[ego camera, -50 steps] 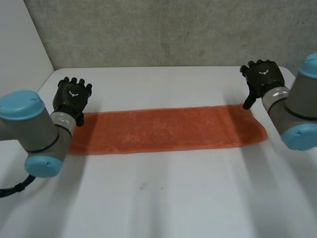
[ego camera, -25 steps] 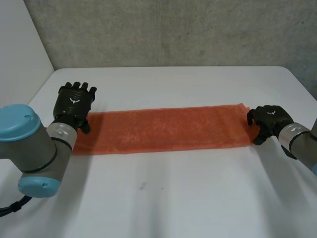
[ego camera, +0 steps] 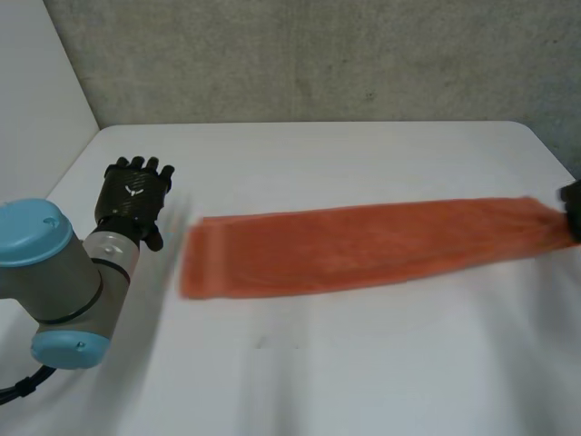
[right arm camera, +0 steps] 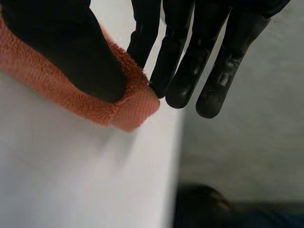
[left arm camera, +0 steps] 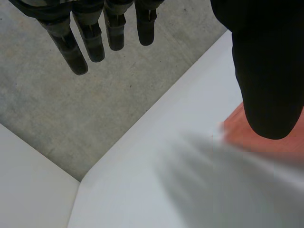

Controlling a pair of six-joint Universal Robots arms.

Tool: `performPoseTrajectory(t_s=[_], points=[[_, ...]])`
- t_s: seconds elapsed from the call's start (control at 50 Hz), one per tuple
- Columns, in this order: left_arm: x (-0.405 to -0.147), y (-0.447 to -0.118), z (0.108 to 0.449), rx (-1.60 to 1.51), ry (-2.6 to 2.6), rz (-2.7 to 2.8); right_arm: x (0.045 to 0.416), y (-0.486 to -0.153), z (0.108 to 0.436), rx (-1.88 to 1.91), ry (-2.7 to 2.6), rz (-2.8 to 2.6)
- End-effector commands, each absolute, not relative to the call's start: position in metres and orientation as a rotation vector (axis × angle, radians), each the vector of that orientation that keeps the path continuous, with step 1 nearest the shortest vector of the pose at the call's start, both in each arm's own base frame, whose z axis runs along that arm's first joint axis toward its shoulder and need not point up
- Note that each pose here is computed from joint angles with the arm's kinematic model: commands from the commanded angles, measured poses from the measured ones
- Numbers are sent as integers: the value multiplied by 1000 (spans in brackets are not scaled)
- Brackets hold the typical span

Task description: Fold the laundry

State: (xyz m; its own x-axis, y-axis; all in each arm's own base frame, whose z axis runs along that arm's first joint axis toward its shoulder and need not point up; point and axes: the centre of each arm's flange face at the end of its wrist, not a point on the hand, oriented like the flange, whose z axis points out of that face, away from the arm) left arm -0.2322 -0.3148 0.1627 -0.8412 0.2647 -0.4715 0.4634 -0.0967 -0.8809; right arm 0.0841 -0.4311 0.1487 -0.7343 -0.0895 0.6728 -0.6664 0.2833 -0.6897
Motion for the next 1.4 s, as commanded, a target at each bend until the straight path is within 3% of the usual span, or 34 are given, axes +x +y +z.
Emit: performPoseTrajectory(t_s=[0.02,0.12,0.2,0.24,0.3,0.4,0.44,0.5,0.6,0.7,0.74,0.86,1.04,1.14,1.24,1.26,1.34,1.4], points=[[-232,-315,163,816,2006,-2070,77,-449,182,659,-1808,1507],[-232,-314,163,815,2009,-2069,126,-438,205,723,-1799,1716],[-232,-313,162,820,2014,-2066,252,-380,220,1097,-1795,2084],[-233,-312,162,822,2014,-2066,269,-368,220,1166,-1790,2124],[-233,-312,162,825,2015,-2066,346,-295,209,1580,-1726,2269],[-234,-311,162,828,2015,-2067,392,-238,178,1866,-1703,2278],[-234,-311,162,830,2015,-2068,400,-226,148,1936,-1770,2196],[-234,-311,162,830,2015,-2068,397,-228,132,1896,-1835,2127],[-235,-308,160,839,2019,-2065,378,-244,137,1670,-1937,2046],[-237,-306,160,849,2022,-2066,332,-280,154,1388,-2087,1975],[-238,-305,160,852,2023,-2068,302,-289,151,1254,-2261,1899],[-243,-300,159,876,2024,-2074,276,-288,133,1178,-2435,1790],[-245,-298,158,884,2029,-2071,233,-325,125,982,-2410,1801],[-246,-295,159,888,2025,-2077,238,-340,142,1020,-2261,1870],[-247,-295,161,888,2021,-2082,267,-338,168,1121,-2117,1990],[-246,-295,162,884,2021,-2084,306,-320,188,1234,-2026,2107],[-246,-295,164,882,2016,-2089,349,-291,205,1374,-1930,2226],[-246,-294,166,879,2015,-2090,372,-270,194,1496,-1928,2232]])
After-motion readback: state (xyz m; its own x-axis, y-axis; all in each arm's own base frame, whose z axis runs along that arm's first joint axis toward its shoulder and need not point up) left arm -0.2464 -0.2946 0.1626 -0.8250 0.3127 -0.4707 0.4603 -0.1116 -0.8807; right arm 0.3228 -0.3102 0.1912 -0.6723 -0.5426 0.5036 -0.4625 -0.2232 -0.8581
